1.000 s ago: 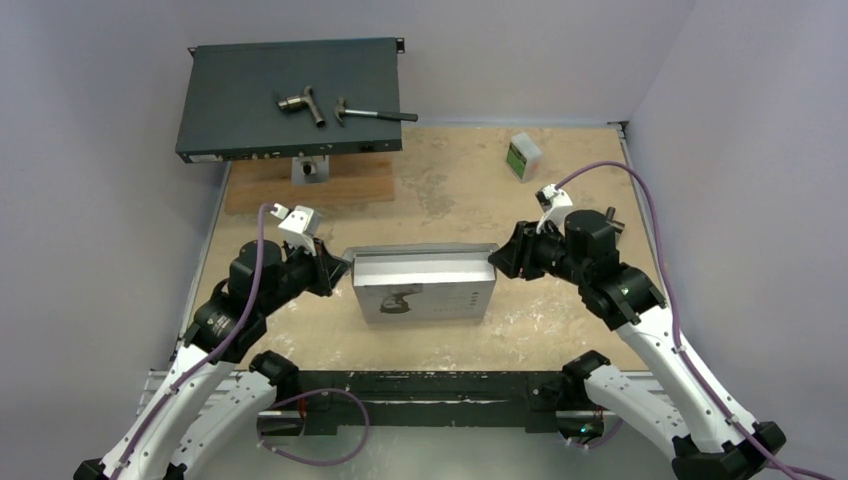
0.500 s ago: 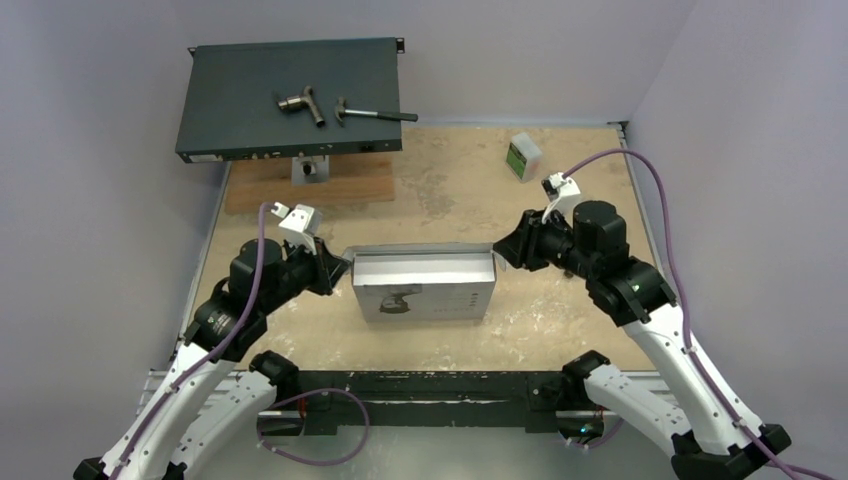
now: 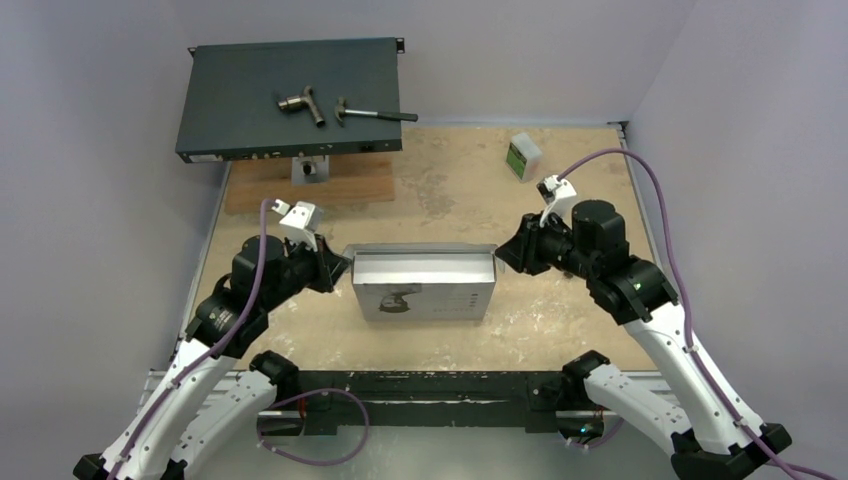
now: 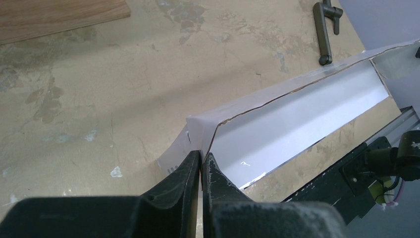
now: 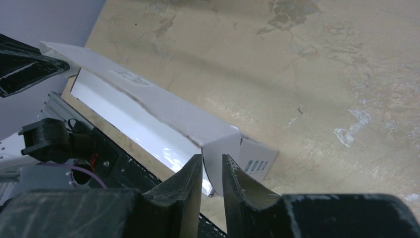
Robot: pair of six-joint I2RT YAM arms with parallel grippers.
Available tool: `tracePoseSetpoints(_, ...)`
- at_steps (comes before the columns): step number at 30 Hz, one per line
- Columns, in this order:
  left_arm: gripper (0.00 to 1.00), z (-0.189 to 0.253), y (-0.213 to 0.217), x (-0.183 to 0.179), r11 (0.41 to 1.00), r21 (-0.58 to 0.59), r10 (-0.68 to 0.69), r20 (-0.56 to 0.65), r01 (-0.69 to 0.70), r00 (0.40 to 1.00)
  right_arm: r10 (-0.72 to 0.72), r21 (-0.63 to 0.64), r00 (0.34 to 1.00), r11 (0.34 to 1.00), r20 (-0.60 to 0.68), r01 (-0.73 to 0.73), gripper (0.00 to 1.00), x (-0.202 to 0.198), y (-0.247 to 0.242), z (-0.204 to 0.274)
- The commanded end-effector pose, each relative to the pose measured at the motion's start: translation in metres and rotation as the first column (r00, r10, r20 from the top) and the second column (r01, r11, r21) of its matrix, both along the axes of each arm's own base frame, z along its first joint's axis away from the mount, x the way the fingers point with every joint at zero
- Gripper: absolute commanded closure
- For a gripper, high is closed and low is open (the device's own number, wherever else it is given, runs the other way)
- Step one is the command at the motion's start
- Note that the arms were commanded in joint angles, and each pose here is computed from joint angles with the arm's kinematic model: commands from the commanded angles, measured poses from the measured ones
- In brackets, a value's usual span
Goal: Sort the hair-cutting tools
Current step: Close the storage box at the center of the board.
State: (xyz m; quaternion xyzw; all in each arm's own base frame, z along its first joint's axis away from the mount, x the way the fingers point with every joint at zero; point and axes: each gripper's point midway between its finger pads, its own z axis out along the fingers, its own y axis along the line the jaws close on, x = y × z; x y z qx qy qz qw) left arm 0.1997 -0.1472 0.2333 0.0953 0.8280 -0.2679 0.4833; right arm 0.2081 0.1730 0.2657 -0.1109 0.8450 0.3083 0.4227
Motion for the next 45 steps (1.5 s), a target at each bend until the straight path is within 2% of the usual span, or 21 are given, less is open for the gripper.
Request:
tracePoseSetpoints(1,1.0,0.035,-0.005,0.006,0.997,-0.081,0.021,0.067,-0.016,0.998,0.027,-0.034,0.999,0.999,-0.02,-0.028,0.75,-0.008,-0.003,-0.007)
tracePoseSetpoints(2,1.0,0.035,-0.005,0.007,0.996,-0.083,0.025,0.065,-0.02,0.998,0.026,-0.035,0.999,0.999,-0.02,-0.027,0.68,-0.009,-0.004,-0.007)
tracePoseSetpoints(4,1.0,0.035,-0.004,0.008,0.996,-0.086,0.035,0.059,-0.03,0.998,0.013,-0.029,1.0,0.999,-0.006,-0.013,0.61,-0.009,-0.006,-0.004)
tracePoseSetpoints(8,1.0,0.037,-0.002,0.009,0.994,-0.094,0.056,0.058,-0.05,0.997,0.007,-0.019,1.0,1.0,0.011,-0.006,0.59,-0.011,-0.008,0.001)
tracePoseSetpoints(16,1.0,0.041,-0.001,0.01,0.993,-0.096,0.07,0.047,-0.065,0.996,0.011,-0.04,1.0,0.999,-0.008,-0.011,0.8,-0.006,-0.006,-0.013)
tracePoseSetpoints(23,1.0,0.045,-0.002,0.01,0.991,-0.111,0.073,0.042,-0.068,0.996,0.04,0.007,0.999,0.999,-0.014,-0.04,1.0,-0.003,0.006,-0.006)
tracePoseSetpoints(28,1.0,0.045,-0.004,0.012,0.99,-0.121,0.075,0.039,-0.07,0.996,0.048,0.06,0.998,0.997,-0.026,-0.047,1.0,-0.003,0.013,-0.001)
tracePoseSetpoints(45,1.0,0.041,-0.004,0.011,0.99,-0.124,0.073,0.033,-0.069,0.997,0.021,0.123,0.998,0.992,-0.058,-0.014,1.0,-0.003,0.017,0.0)
